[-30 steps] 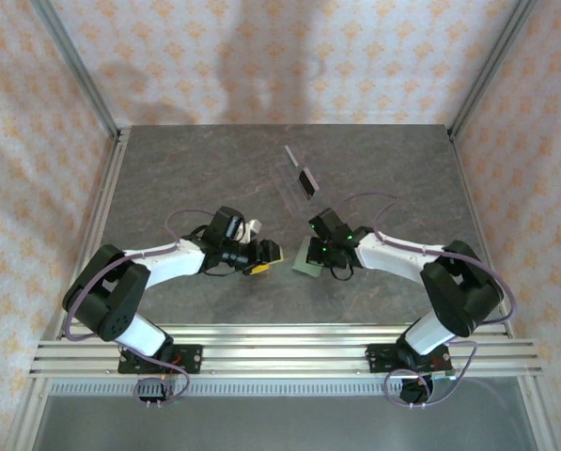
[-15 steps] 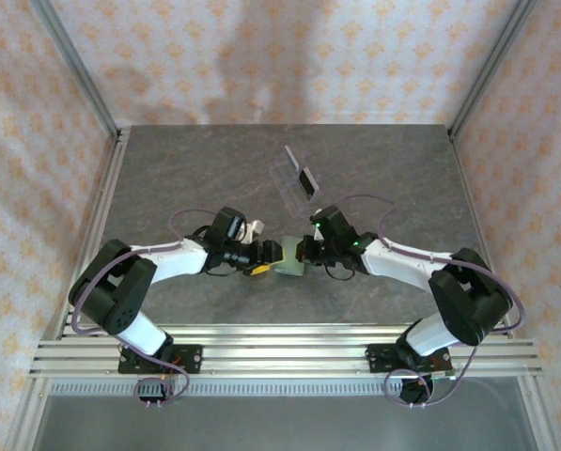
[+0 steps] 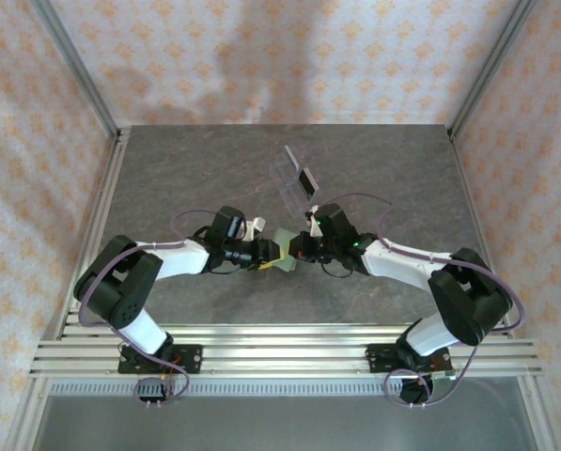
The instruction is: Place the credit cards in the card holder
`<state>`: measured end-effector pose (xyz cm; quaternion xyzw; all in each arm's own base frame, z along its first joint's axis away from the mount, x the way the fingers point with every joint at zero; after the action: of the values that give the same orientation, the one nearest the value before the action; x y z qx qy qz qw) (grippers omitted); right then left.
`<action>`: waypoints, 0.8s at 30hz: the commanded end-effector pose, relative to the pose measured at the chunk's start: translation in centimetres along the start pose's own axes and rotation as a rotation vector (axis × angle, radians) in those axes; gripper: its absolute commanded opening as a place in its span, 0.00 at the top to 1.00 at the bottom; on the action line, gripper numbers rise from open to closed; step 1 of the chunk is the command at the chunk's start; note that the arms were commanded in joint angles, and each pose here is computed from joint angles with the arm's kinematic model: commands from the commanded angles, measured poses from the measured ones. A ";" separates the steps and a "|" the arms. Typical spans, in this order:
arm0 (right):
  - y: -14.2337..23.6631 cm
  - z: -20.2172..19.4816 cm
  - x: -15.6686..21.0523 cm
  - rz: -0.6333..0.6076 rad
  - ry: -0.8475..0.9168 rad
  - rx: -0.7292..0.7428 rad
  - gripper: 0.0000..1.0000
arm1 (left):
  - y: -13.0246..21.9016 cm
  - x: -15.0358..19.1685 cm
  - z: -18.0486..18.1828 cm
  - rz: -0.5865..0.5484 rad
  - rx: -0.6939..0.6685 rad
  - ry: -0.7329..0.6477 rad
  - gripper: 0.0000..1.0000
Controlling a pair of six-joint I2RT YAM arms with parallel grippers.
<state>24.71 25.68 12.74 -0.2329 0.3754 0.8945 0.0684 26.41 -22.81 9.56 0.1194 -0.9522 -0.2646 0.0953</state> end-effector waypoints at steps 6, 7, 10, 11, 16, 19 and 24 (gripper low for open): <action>0.5 -1.1 0.0 0.002 0.044 0.166 1.00 | 0.6 -0.6 -0.5 -0.019 0.092 0.014 1.00; 0.8 -2.0 0.0 0.005 0.049 0.255 1.00 | 0.7 -0.6 -0.4 -0.026 0.088 0.017 1.00; 1.9 -4.6 0.3 0.032 0.045 0.499 1.00 | 1.4 -0.9 0.4 -0.083 0.041 0.025 1.00; 2.2 -5.4 0.5 0.036 0.043 0.562 1.00 | 1.6 -0.9 0.6 -0.098 0.019 0.023 1.00; 2.4 -6.5 1.0 0.053 0.037 0.633 1.00 | 2.6 -0.9 0.3 -0.126 -0.021 0.003 1.00; 1.0 -3.5 0.7 0.045 0.089 0.374 0.96 | 2.6 -0.9 0.1 -0.123 -0.027 -0.004 1.00; 0.5 1.2 -0.6 0.029 0.133 0.113 0.61 | 2.4 -0.4 -0.1 -0.099 -0.076 -0.021 1.00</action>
<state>24.69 23.62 10.88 -0.2363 0.5119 0.8238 0.0584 26.38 -20.52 10.17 0.1634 -0.9389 -0.2867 0.0981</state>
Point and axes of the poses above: each hand's point on the last joint's axis, 136 mm out from that joint toward the fingers, its own y axis back along the fingers, its own z axis along the line the jaws close on, x = y × z, the point moved 5 cm from there along y, back along the fingers, and after that the axes turned 13 degrees about y, right-handed, at the moved point
